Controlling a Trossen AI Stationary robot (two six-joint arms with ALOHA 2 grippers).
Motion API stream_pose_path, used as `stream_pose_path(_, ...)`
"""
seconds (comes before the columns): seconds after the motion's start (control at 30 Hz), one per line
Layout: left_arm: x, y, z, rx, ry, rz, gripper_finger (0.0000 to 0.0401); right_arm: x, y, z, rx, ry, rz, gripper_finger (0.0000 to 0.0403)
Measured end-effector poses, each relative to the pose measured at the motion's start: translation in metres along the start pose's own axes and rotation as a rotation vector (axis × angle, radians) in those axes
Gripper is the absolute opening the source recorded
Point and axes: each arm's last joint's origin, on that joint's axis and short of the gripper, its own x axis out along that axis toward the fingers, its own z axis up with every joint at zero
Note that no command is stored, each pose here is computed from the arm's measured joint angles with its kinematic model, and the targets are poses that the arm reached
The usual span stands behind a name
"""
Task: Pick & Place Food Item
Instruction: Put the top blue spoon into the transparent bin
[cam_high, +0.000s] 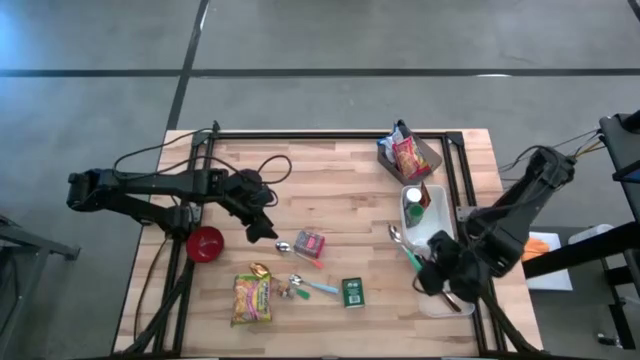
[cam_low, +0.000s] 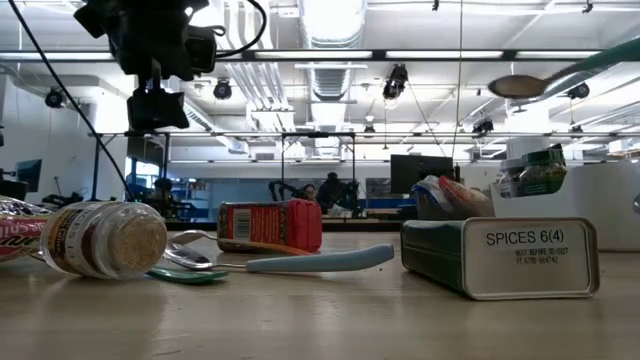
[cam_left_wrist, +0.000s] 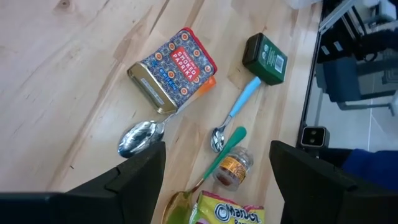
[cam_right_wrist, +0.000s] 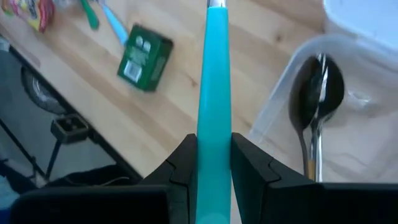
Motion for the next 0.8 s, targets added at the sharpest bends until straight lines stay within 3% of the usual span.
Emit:
stream_pose_path(0.33,0.000,-0.001,0.002,-0.035,-0.016,-0.011,0.0289,-0.010,-0.013,-0.032,-0.024,0.066,-0.004,0.0059)
stream_pose_path(0.63,0.000,-0.002,0.003,-0.067,-0.030,-0.022,0.0289,-0.019,-0.028,-0.054,-0.170,0.109,-0.015,0.0059)
stream_pose_path(0.8,0.000,-0.002,0.003,-0.093,-0.030,-0.022,0.0289,-0.022,-0.043,-0.065,-0.193,0.117,-0.050,0.0059)
